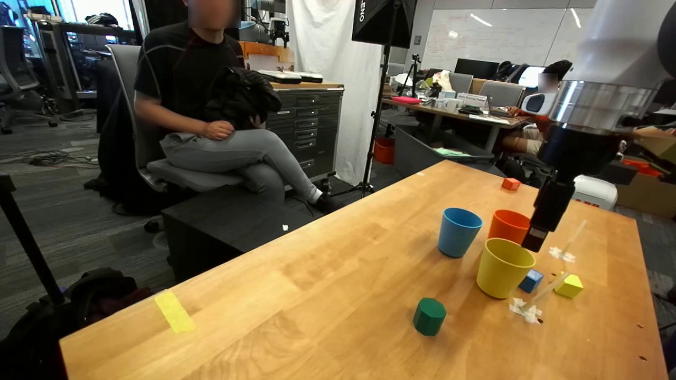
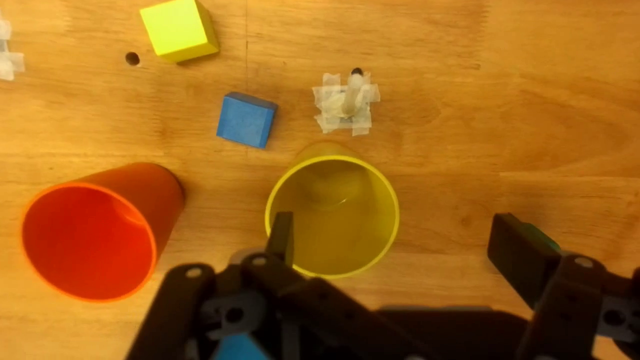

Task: Stack the cups

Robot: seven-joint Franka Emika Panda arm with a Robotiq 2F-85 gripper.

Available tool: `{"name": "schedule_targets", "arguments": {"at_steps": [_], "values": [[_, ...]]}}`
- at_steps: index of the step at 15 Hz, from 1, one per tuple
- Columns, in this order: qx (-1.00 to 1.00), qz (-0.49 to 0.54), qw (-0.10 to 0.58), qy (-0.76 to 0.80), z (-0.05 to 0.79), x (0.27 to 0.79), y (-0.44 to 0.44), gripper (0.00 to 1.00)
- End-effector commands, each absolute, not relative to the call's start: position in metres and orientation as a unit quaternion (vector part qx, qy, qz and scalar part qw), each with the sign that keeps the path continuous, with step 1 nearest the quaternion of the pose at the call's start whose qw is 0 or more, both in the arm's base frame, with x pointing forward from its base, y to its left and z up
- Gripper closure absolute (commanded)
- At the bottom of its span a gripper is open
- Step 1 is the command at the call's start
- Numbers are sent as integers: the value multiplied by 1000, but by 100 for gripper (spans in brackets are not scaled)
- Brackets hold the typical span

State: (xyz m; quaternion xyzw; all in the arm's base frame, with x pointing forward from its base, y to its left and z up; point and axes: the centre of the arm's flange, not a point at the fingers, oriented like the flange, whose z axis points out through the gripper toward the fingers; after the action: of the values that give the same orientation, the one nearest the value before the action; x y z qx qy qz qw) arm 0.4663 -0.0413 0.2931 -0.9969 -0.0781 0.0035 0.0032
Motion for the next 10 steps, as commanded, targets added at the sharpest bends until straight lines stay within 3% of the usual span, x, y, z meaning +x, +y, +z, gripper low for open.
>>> {"name": "schedule_targets", "arguments": {"at_steps": [1, 10], "values": [[-997, -13, 10, -71, 283, 484, -26, 0], [-998, -8, -8, -69, 244, 496, -6, 0]]}}
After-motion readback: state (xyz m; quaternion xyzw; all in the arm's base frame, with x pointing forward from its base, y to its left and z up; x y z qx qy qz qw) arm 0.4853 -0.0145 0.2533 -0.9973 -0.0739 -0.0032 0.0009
